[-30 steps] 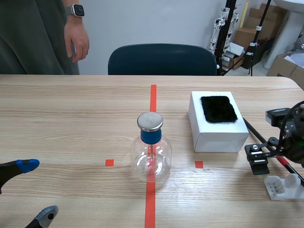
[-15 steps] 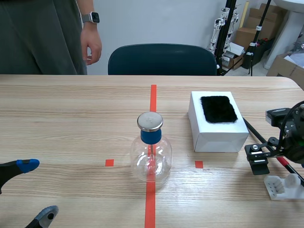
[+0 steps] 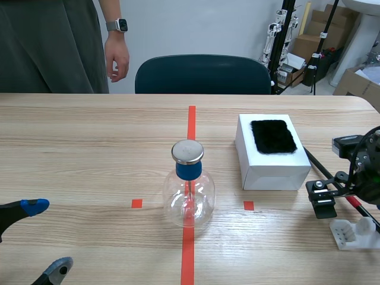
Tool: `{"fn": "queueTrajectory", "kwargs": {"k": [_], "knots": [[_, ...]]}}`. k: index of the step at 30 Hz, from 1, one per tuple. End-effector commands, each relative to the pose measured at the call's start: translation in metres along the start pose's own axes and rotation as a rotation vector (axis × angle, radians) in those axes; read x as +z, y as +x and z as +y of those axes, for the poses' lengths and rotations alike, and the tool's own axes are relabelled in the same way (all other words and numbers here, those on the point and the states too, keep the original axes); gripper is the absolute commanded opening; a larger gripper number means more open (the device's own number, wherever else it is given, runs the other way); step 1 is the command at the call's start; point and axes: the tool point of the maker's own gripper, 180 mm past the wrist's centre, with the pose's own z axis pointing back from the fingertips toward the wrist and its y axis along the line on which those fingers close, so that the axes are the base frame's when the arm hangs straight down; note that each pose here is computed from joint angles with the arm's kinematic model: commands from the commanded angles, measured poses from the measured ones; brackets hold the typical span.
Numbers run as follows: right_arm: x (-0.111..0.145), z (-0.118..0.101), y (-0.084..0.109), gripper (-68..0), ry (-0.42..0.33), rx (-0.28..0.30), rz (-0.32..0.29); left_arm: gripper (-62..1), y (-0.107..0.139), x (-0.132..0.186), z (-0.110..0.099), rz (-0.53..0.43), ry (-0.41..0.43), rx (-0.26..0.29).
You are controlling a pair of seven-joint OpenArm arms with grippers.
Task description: Do the electroscope experiment. put the rod down on the box
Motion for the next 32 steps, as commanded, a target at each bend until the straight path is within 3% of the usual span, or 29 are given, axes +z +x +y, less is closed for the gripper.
{"fn": "queueTrajectory", "kwargs": {"k": [1, 17, 27, 32], "knots": [[0.002, -0.004, 0.006, -4.3, -0.01, 0.004, -0.014, 1.4, 0.007, -0.003, 0.002, -0.03, -0.001, -0.004], [0.003, -0.01, 0.006, -4.3, -0.02, 0.003, -0.014, 1.4, 0.007, -0.003, 0.002, -0.03, -0.001, -0.004], [0.006, -0.035, 0.006, -4.3, -0.074, 0.012, -0.013, 1.4, 0.007, -0.003, 0.002, -0.03, -0.001, -0.004], [0.009, -0.028, 0.012, -4.3, -0.039, -0.003, -0.032, 1.4, 0.007, -0.003, 0.002, -0.03, -0.001, -0.004]]}}
